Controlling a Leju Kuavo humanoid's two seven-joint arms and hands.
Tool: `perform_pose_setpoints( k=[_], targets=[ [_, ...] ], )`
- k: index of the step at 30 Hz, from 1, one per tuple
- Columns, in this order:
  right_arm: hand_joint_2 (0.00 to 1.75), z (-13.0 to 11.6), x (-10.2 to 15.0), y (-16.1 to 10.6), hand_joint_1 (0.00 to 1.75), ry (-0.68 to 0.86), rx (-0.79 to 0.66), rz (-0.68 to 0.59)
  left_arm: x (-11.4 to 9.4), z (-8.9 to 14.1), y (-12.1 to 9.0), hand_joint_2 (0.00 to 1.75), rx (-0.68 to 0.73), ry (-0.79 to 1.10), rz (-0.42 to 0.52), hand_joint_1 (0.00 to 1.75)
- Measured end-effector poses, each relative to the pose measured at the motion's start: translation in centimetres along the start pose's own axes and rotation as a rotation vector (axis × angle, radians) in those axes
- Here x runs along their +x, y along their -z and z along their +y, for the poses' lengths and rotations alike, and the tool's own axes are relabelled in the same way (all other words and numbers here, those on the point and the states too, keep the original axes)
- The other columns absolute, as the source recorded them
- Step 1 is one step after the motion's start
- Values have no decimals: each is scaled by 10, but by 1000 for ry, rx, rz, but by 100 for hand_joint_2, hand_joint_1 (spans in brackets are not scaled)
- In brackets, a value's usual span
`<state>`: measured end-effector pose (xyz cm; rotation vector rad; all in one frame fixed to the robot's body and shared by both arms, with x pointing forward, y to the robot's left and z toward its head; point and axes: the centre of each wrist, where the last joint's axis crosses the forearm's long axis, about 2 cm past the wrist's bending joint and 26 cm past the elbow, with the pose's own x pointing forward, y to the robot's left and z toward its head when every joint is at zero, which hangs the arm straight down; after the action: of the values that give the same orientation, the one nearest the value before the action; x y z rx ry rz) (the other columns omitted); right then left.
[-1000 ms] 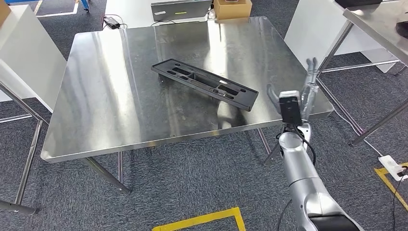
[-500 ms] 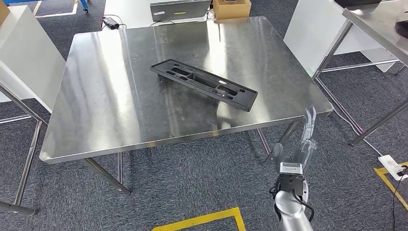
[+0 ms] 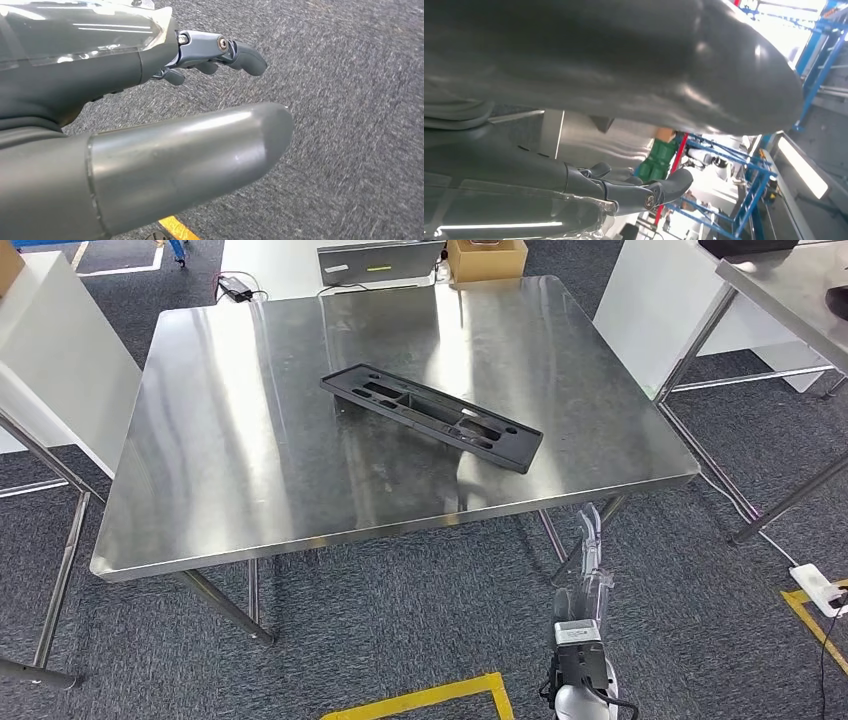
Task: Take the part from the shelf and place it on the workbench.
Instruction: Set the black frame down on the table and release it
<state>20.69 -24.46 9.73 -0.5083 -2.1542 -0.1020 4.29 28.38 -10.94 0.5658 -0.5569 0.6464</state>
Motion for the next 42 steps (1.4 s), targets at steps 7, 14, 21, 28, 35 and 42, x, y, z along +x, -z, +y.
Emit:
perform_pose_setpoints(
  k=[7, 14, 21, 28, 35, 42],
  targets=[
    [0, -1, 2, -11, 0, 3, 17, 26, -2, -3, -3, 0, 1, -8, 6, 0],
    [0, -1, 4, -17, 0, 5, 13, 58, -3, -4, -4, 0, -10, -8, 2, 0],
    [0, -7, 11, -27, 0, -5, -3, 95, -4, -2, -4, 0, -49, 4, -14, 0],
    [0, -14, 15, -27, 0, -17, -35, 100, -2, -2, -3, 0, -66, 10, -28, 0],
    [0, -19, 15, -28, 0, -28, -51, 104, -1, -3, -2, 0, -67, 11, -33, 0],
    [0, -21, 16, -29, 0, -32, -56, 105, -1, -4, -3, 0, -70, 9, -32, 0]
  ],
)
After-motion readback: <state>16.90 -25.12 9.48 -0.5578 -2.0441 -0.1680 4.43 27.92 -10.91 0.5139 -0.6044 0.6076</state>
